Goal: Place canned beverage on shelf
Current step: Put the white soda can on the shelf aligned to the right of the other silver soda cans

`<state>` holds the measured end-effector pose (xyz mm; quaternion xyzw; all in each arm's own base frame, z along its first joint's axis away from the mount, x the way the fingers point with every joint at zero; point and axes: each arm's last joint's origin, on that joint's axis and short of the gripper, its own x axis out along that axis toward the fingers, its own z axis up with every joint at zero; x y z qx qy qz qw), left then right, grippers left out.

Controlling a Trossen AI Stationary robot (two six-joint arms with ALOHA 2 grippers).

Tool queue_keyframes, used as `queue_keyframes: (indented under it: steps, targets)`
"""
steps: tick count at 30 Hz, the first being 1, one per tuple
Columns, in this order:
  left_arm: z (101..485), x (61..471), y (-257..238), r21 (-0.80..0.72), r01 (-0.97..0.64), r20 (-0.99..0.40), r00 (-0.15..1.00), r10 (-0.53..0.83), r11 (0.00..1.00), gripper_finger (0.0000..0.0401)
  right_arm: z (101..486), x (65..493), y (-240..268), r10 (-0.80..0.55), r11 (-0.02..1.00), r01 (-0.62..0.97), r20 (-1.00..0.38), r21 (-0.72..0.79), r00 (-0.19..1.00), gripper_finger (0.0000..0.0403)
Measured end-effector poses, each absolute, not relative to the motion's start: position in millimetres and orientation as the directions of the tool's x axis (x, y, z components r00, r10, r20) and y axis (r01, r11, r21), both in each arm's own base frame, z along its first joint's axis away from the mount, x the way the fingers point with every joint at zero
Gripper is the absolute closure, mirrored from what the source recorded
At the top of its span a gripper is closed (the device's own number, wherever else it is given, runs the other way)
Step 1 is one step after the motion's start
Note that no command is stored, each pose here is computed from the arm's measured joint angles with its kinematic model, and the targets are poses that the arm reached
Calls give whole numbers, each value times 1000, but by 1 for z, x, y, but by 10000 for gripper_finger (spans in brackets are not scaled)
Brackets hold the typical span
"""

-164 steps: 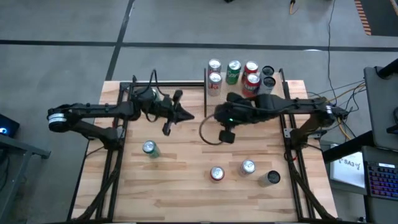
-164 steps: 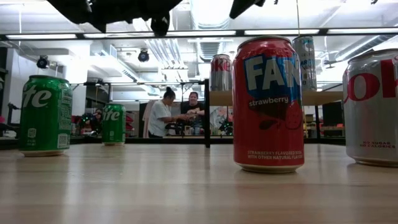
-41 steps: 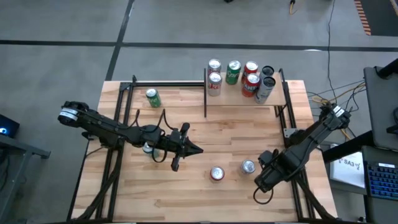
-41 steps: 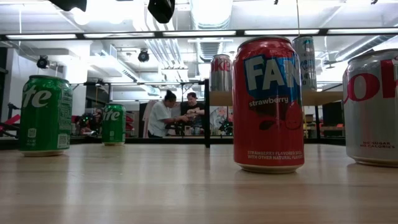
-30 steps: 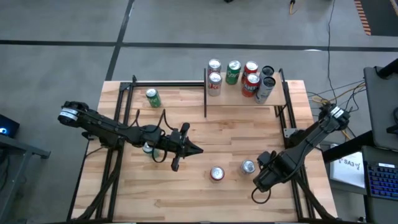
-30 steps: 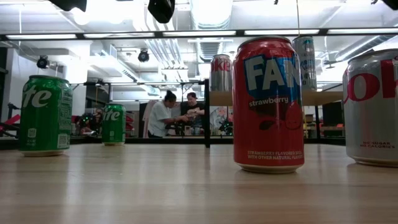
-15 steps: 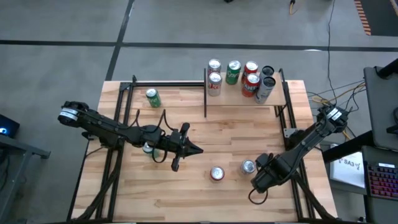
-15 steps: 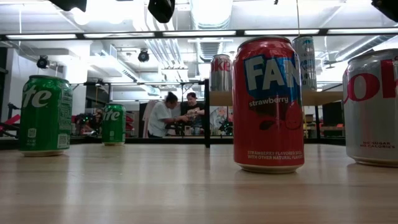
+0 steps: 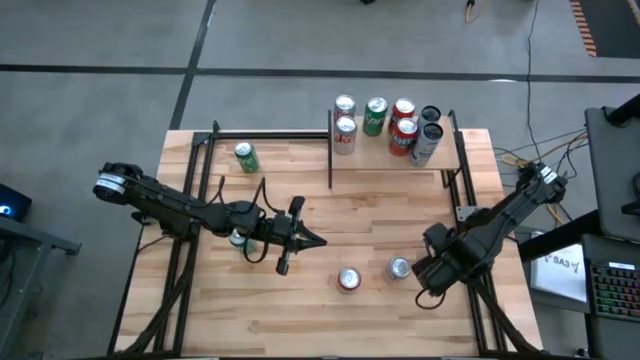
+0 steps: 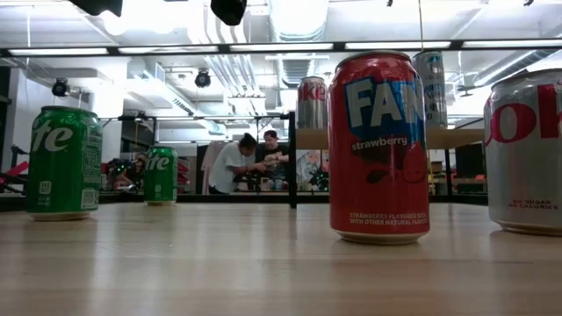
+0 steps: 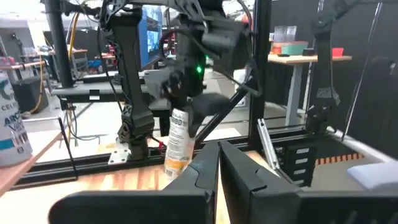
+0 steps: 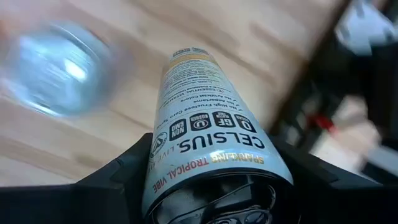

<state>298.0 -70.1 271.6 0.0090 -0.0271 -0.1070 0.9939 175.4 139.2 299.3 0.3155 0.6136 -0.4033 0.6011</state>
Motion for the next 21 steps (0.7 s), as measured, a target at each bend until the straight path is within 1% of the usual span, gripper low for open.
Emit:
queue_keyframes:
  steps: [2,5,9,12,14,18,21]
  targets:
    - [272,298,-70,43,193,52,979,-195,980,401,310,179,135,-143,480,876,-989,-50,21,166]
    - [271,298,-68,62,137,48,989,-140,989,396,326,183,126,-224,512,859,-963,16,152,166]
    - [269,299,-66,97,64,29,997,-68,993,361,340,192,116,-329,567,823,-904,42,272,166]
    - [269,299,-64,135,-1,25,1000,-3,991,319,348,202,110,-395,617,786,-851,33,345,166]
    - [269,299,-63,169,-36,25,999,32,985,285,350,212,107,-412,654,756,-820,38,397,166]
    - [269,299,-62,224,-73,26,997,69,972,216,353,233,102,-416,729,682,-756,55,506,166]
    - [269,299,-60,234,-111,25,994,108,966,168,354,249,96,-413,770,637,-721,50,556,166]
